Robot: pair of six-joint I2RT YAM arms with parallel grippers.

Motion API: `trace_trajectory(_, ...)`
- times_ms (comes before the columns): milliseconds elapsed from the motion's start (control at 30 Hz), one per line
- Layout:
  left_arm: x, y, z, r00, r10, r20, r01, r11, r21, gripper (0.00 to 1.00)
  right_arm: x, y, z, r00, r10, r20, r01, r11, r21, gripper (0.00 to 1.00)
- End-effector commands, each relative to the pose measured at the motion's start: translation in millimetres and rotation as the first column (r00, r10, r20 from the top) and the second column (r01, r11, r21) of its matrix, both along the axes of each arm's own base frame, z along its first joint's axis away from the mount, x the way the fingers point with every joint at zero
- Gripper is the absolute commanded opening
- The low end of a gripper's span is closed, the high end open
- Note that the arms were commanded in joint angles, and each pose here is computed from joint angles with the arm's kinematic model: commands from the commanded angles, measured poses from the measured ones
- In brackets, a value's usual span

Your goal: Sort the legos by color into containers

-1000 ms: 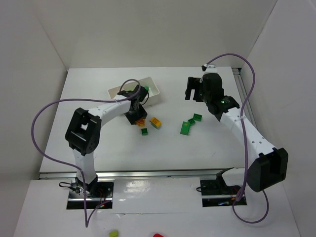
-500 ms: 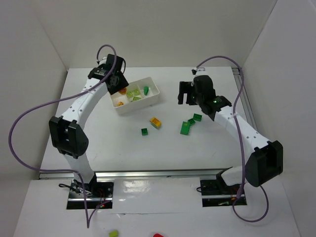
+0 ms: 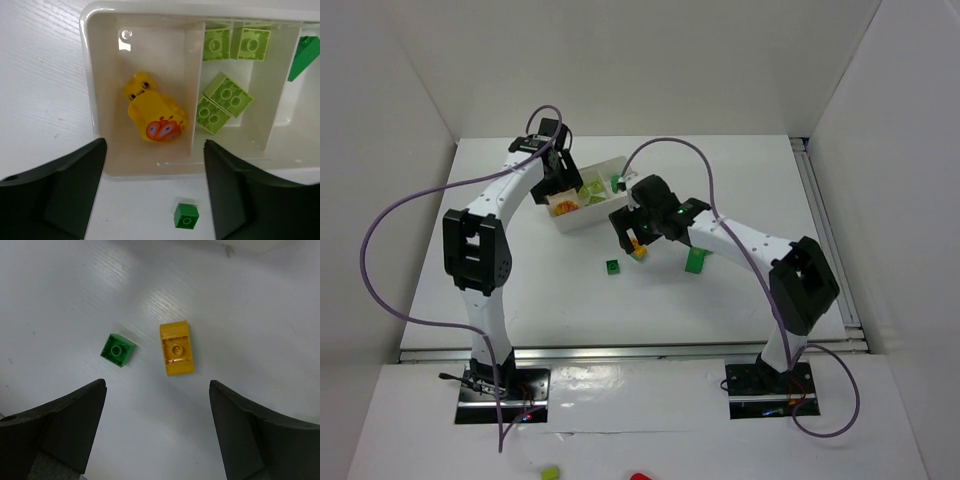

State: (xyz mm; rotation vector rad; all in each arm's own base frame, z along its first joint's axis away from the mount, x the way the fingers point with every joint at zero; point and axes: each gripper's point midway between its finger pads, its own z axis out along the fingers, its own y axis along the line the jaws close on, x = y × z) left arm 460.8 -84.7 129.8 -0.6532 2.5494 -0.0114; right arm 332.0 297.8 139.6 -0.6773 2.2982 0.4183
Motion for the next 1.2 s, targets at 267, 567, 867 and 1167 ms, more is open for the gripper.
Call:
trace_trajectory(267,2,3,82,0.984,-0.049,0.173,0.052,0.999,-0.008,1.0,13,29,-29,0.996,0.091,0.001,-0.09,0.993,-0.075,0.82)
trace_trajectory(567,-21,20,131,0.962,-0.04,0.27,0.051,0.998,-0.035,1.0,22,24,-68,0.999,0.032,-0.003,-0.032,0.993,-0.116,0.69)
trace_trajectory(867,-30,15,139,0.957,-0.081,0.279,0.097,0.994,-0.044,1.0,32,19,-82,0.999,-0.034,0.02,0.036,0.99,-0.136,0.62)
trace_trajectory(1167,-31,14,139,0.956,-0.094,0.278,0.11,0.993,-0.044,1.0,34,21,-87,0.999,-0.027,0.018,0.029,0.989,-0.147,0.46)
